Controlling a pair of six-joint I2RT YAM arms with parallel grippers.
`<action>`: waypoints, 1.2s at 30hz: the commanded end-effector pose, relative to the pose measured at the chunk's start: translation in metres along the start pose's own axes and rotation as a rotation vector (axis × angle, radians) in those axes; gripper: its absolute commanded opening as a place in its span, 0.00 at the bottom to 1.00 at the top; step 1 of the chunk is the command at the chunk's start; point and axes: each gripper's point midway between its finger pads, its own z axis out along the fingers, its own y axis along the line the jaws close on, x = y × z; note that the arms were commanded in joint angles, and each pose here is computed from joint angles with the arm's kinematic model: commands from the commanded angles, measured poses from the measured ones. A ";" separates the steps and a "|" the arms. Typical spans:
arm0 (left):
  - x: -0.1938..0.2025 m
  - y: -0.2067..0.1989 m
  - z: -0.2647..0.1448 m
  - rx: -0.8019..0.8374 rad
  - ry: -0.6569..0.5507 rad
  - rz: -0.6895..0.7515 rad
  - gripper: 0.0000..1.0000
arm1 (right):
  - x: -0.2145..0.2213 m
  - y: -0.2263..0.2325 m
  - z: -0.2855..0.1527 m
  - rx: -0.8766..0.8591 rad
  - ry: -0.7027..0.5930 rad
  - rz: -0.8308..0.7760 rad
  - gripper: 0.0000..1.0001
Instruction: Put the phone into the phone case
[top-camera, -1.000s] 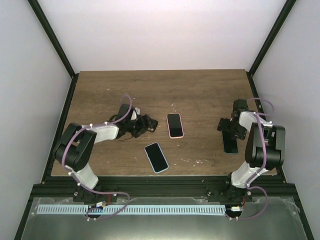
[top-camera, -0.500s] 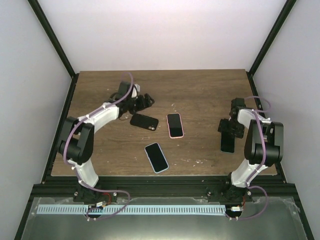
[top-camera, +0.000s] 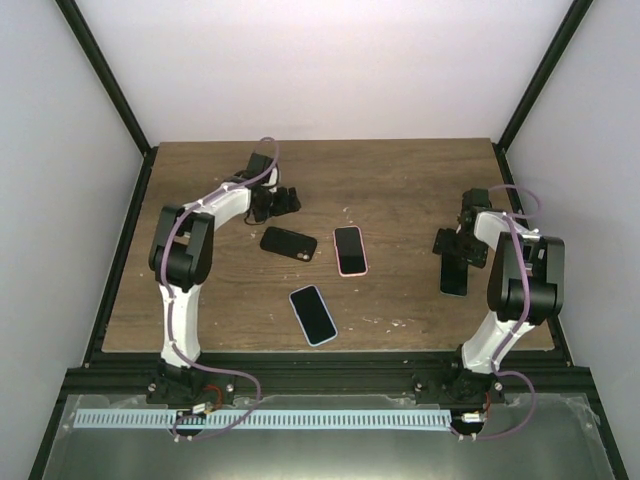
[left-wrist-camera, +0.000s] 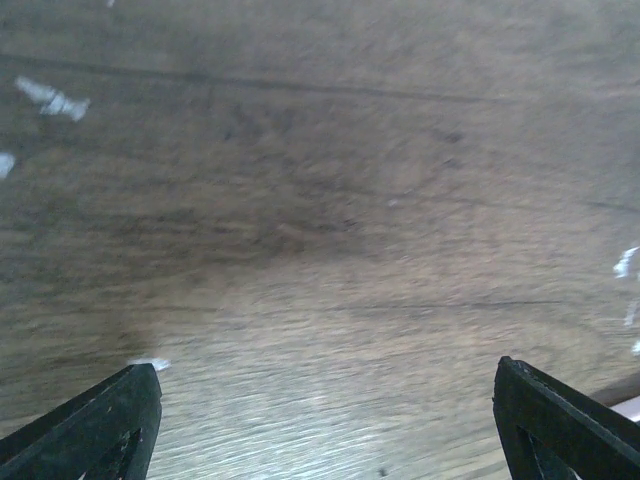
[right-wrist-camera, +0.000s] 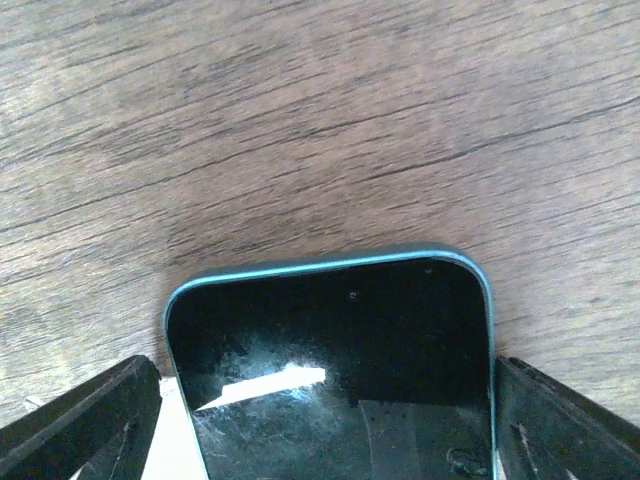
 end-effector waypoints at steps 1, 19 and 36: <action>0.019 0.021 0.007 -0.055 0.065 0.006 0.92 | 0.010 0.010 0.009 -0.039 0.043 -0.026 0.93; 0.127 0.038 -0.033 0.032 0.192 -0.131 0.79 | 0.047 0.024 0.009 -0.054 0.126 -0.052 0.80; 0.192 -0.029 -0.077 0.242 0.199 -0.040 0.67 | 0.041 0.043 0.004 -0.124 0.063 -0.062 0.71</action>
